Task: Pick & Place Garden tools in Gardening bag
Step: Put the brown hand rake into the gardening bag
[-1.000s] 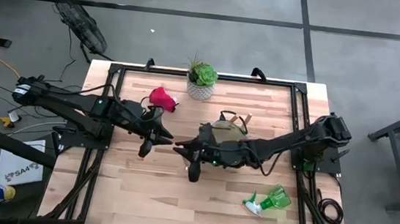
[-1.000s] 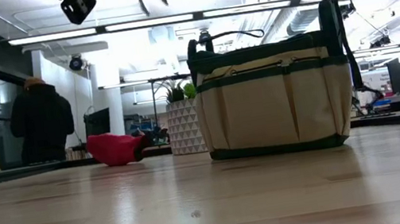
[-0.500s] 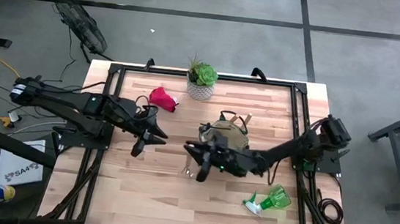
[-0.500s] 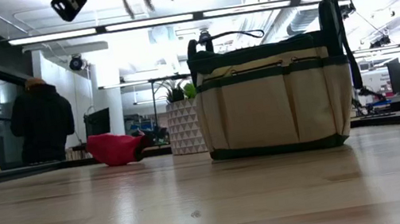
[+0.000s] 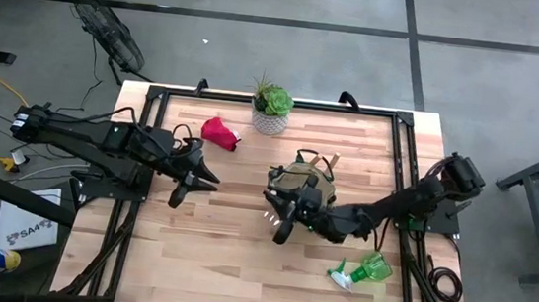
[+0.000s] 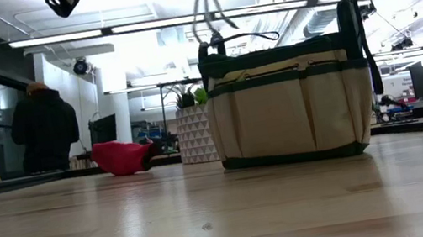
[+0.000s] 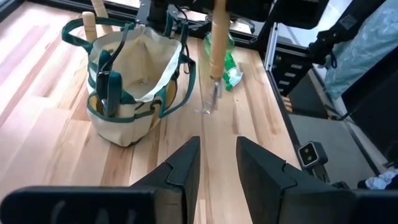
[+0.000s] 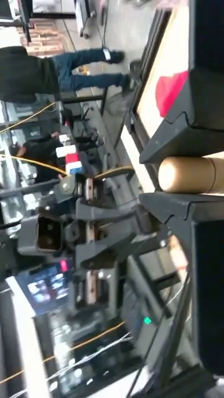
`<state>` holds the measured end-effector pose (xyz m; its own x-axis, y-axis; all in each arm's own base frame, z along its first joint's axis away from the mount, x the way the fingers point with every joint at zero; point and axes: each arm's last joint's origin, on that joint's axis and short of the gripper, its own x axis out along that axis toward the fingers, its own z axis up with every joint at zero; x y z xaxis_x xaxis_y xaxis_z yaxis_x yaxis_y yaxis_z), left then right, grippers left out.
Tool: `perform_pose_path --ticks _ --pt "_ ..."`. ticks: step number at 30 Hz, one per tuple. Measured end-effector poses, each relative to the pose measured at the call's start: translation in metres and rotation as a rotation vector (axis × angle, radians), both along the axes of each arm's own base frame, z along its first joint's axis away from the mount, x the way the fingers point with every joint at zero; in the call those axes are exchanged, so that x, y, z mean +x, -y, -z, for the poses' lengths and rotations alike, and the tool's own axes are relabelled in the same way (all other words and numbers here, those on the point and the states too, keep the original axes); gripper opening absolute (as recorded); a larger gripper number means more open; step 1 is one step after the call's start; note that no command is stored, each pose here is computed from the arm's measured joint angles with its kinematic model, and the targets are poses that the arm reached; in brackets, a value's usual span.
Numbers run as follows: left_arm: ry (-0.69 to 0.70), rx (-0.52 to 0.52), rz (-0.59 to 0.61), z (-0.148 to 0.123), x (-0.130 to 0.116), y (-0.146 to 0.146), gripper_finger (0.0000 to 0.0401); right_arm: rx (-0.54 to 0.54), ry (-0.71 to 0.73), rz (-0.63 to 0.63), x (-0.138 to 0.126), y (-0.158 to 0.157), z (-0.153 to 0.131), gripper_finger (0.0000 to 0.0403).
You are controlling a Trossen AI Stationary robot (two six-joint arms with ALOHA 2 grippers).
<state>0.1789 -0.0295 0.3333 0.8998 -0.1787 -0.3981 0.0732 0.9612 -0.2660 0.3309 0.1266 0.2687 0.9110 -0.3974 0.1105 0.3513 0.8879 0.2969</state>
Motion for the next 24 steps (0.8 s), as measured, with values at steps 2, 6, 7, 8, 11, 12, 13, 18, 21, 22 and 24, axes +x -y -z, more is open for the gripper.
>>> perform_pose_path --ticks 2,6,7,8,11,12,13,18,21,22,24 --pt "-0.001 -0.013 -0.005 0.000 0.000 0.000 0.0101 -0.023 -0.040 -0.007 -0.004 0.005 -0.006 0.0056" --pt "0.002 -0.043 -0.017 -0.001 0.000 0.000 0.0101 -0.040 -0.124 -0.041 -0.014 0.015 -0.017 0.0056" --pt "0.010 -0.051 -0.020 -0.002 0.001 0.000 0.0101 -0.040 -0.153 -0.050 -0.016 0.017 -0.018 0.0056" --pt "0.020 -0.060 -0.023 -0.003 0.001 0.000 0.0101 -0.036 -0.179 -0.059 -0.017 0.019 -0.017 0.0056" --pt "0.030 -0.067 -0.026 -0.004 0.001 0.000 0.0101 -0.034 -0.232 -0.097 -0.018 0.024 -0.014 0.0056" --pt "0.039 -0.067 -0.030 -0.005 0.002 0.000 0.0101 -0.035 -0.237 -0.110 -0.017 0.026 -0.013 0.0056" --pt "0.046 -0.066 -0.038 -0.005 0.002 0.000 0.0101 -0.032 -0.239 -0.123 -0.016 0.028 -0.013 0.0056" --pt "0.041 -0.075 -0.081 -0.005 0.002 -0.001 0.0101 -0.040 -0.265 -0.141 -0.012 0.039 -0.011 0.0056" --pt "0.042 -0.075 -0.084 -0.005 0.002 -0.001 0.0101 -0.039 -0.283 -0.190 -0.009 0.047 -0.009 0.0056" --pt "0.042 -0.076 -0.085 -0.005 0.002 -0.001 0.0101 -0.033 -0.297 -0.209 -0.008 0.050 -0.008 0.0056" --pt "0.041 -0.082 -0.087 -0.005 0.002 -0.001 0.0101 -0.023 -0.326 -0.231 -0.007 0.055 -0.005 0.0056"
